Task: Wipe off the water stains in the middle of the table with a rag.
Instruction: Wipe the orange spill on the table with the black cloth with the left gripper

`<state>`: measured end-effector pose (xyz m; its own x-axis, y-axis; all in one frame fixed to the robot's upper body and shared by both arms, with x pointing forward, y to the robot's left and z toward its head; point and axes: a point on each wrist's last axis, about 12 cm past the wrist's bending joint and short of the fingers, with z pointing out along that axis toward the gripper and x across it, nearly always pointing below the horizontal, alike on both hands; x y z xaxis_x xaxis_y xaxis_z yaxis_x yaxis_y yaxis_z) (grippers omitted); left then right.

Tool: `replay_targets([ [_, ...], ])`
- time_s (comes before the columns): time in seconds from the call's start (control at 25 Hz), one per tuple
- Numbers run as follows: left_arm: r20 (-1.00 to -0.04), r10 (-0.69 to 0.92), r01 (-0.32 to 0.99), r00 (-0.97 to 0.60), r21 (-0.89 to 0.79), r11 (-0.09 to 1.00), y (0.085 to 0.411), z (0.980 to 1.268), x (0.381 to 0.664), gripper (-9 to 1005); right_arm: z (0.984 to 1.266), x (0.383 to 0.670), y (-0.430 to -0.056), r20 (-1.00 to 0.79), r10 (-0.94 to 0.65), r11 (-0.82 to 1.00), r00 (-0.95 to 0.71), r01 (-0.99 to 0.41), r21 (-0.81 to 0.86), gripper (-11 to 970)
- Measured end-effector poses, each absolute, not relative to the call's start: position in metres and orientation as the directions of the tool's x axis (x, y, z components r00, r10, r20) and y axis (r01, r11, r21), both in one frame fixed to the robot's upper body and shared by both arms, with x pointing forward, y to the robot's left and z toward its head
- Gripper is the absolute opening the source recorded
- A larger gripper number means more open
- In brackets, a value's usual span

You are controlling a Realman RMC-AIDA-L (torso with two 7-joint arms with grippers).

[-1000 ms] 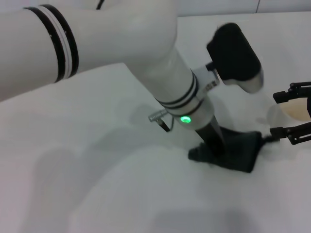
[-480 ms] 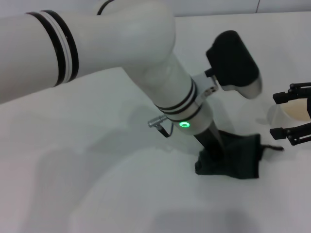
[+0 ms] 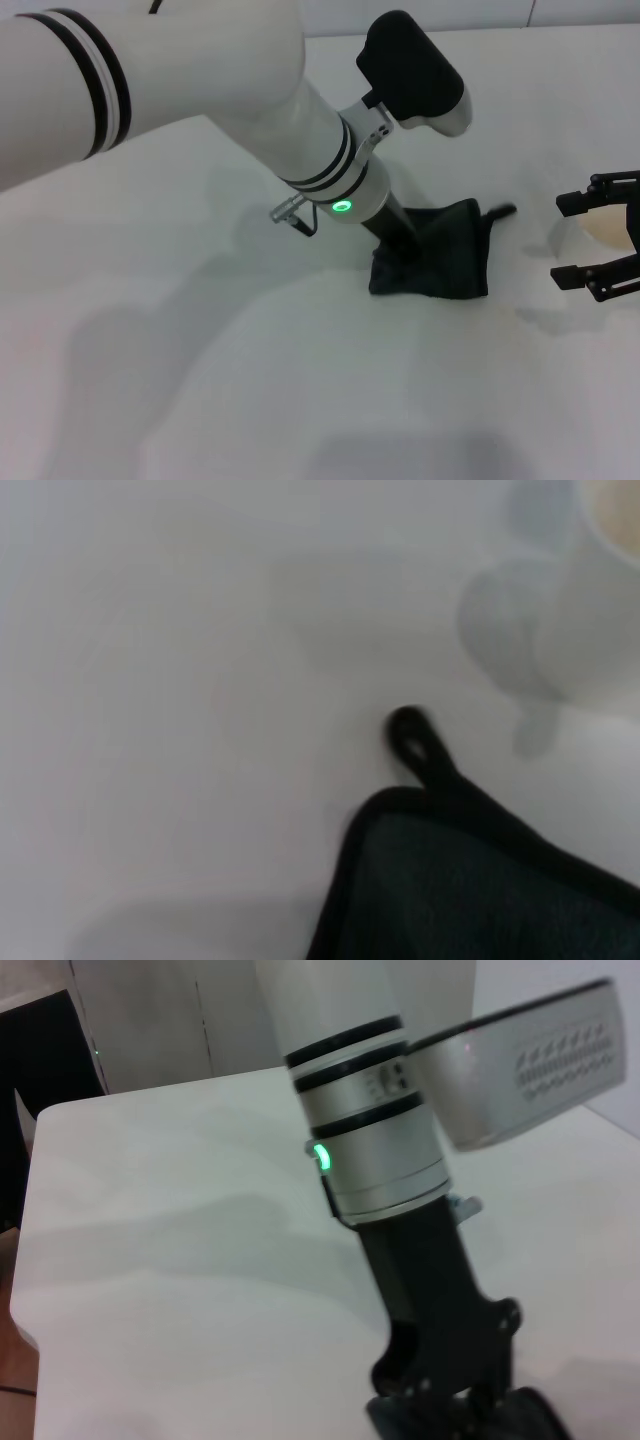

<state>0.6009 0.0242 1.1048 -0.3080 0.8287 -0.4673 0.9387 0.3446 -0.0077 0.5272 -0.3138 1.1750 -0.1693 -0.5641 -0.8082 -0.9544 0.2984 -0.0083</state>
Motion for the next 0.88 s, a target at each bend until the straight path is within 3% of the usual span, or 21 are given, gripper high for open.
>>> replay_targets([
  [0.24, -0.503, 0.818, 0.946, -0.278, 0.005, 0.324, 0.014, 1.109, 0.598, 92, 1.175, 0.528, -0.313, -0.809, -0.564, 0.297, -0.168, -0.955, -0.009, 856],
  [0.68, -0.524, 0.838, 0.989, -0.149, -0.086, 0.123, -0.012, 1.109, 0.554, 96, 1.174, 0.527, -0.314, -0.808, -0.564, 0.297, -0.168, -0.955, -0.009, 855],
  [0.88, -0.528, 0.833, 0.986, -0.165, -0.107, 0.128, -0.009, 1.106, 0.553, 98, 1.174, 0.526, -0.314, -0.808, -0.564, 0.298, -0.17, -0.954, -0.008, 855],
])
